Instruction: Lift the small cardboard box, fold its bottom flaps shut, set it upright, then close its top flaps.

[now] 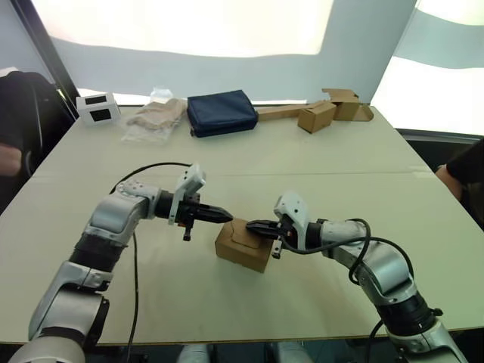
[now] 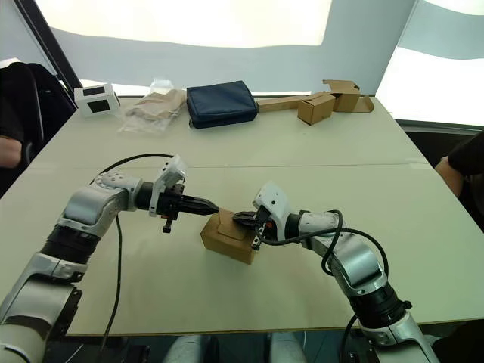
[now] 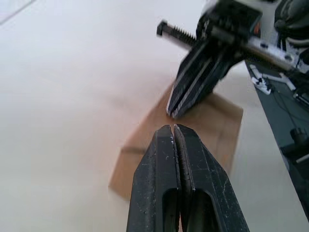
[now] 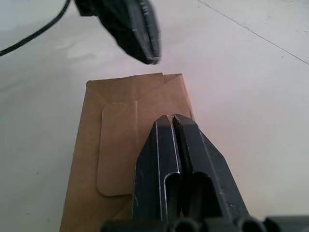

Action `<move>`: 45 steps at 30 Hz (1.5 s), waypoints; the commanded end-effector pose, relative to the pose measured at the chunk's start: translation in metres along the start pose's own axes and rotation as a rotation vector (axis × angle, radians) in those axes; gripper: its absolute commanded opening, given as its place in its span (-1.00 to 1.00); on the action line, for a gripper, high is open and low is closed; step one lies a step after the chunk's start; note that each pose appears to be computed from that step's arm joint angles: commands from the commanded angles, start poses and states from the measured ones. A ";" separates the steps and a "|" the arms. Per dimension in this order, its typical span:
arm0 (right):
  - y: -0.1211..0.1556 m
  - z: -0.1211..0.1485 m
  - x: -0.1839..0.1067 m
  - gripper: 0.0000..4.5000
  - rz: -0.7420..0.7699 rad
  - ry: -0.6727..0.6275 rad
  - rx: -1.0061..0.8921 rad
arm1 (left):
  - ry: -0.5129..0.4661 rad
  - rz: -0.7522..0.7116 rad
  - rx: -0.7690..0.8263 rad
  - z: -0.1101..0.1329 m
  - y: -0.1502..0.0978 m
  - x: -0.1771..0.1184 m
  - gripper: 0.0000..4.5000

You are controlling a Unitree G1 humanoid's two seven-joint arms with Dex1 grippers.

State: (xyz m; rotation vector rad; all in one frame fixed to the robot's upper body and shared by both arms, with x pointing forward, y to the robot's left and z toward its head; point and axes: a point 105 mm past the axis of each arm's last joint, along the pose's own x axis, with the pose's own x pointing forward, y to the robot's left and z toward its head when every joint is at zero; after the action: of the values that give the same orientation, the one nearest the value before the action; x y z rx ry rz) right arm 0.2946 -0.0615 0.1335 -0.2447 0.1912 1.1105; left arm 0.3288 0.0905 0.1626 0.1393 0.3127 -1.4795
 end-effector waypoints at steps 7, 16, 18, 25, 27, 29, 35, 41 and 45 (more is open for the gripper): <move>0.010 0.015 -0.006 -1.00 0.019 -0.024 -0.013 | 0.044 -0.032 0.033 -0.014 0.007 0.027 -0.98; 0.033 0.026 -0.025 -1.00 0.090 -0.028 0.035 | 0.040 -0.053 0.040 -0.015 0.005 0.031 -0.98; 0.036 0.022 -0.027 -1.00 0.098 -0.011 0.053 | 0.029 -0.062 0.039 -0.013 0.004 0.031 -0.98; 0.036 0.012 -0.023 -1.00 0.095 0.015 0.091 | -0.010 -0.067 0.022 -0.002 0.002 0.030 -0.98; 0.035 0.010 -0.023 -1.00 0.094 0.019 0.096 | -0.013 -0.067 0.021 -0.001 0.001 0.030 -0.98; 0.035 0.008 -0.022 -1.00 0.092 0.026 0.099 | -0.013 -0.065 0.020 -0.001 0.001 0.030 -0.98; 0.041 -0.001 -0.020 -1.00 0.119 0.048 0.141 | -0.006 -0.062 0.016 -0.004 0.001 0.030 -0.98; 0.036 -0.008 -0.016 -1.00 0.093 0.066 0.139 | -0.005 -0.059 0.016 -0.005 0.001 0.030 -0.98; 0.028 -0.008 -0.014 -1.00 0.070 0.058 0.135 | -0.008 -0.056 0.016 -0.003 0.002 0.029 -0.98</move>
State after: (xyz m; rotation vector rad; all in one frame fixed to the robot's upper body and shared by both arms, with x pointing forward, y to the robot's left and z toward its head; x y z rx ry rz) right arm 0.2590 -0.0640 0.1263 -0.1411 0.3385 1.1699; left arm 0.3320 0.0642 0.1425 0.1381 0.3353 -1.5338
